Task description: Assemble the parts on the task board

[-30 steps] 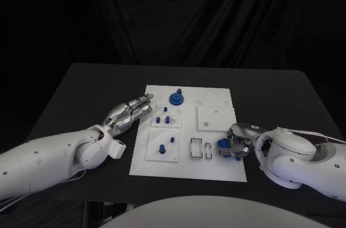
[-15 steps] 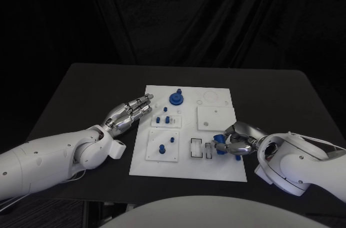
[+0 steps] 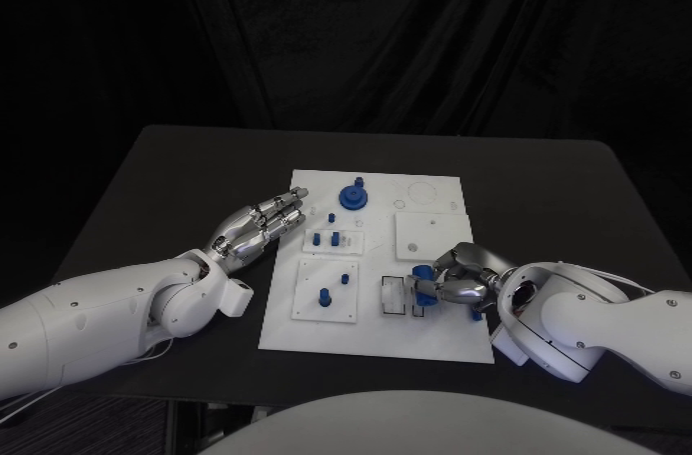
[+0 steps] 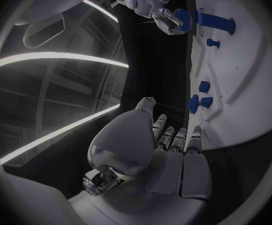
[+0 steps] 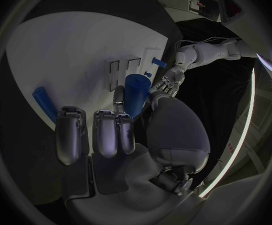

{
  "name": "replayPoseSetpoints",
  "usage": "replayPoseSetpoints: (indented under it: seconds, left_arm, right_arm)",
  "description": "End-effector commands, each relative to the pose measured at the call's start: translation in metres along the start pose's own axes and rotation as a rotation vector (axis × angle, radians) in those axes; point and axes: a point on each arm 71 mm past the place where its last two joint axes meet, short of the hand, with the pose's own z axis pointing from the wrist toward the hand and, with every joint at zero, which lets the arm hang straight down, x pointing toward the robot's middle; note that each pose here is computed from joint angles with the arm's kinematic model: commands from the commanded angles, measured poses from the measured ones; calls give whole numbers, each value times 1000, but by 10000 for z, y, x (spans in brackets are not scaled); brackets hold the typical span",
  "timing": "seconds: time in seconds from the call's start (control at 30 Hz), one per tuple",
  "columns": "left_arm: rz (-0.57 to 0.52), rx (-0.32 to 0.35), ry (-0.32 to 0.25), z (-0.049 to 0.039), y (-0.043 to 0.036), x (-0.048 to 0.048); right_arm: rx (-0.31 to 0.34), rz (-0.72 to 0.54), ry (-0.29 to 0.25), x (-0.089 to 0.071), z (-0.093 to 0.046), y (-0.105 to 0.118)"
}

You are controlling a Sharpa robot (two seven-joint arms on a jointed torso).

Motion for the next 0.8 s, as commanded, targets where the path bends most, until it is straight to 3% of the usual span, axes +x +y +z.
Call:
replayPoseSetpoints:
  seconds: [0.03, 0.27, 0.8]
  left_arm:
    - [-7, 39, 8, 12, -20, 20]
    - [-8, 35, 7, 12, -2, 27]
    - [-13, 24, 3, -28, 42, 25]
  right_arm:
    - [58, -12, 56, 43, 14, -28]
    - [69, -53, 80, 75, 55, -12]
    - [-14, -57, 14, 83, 114, 88]
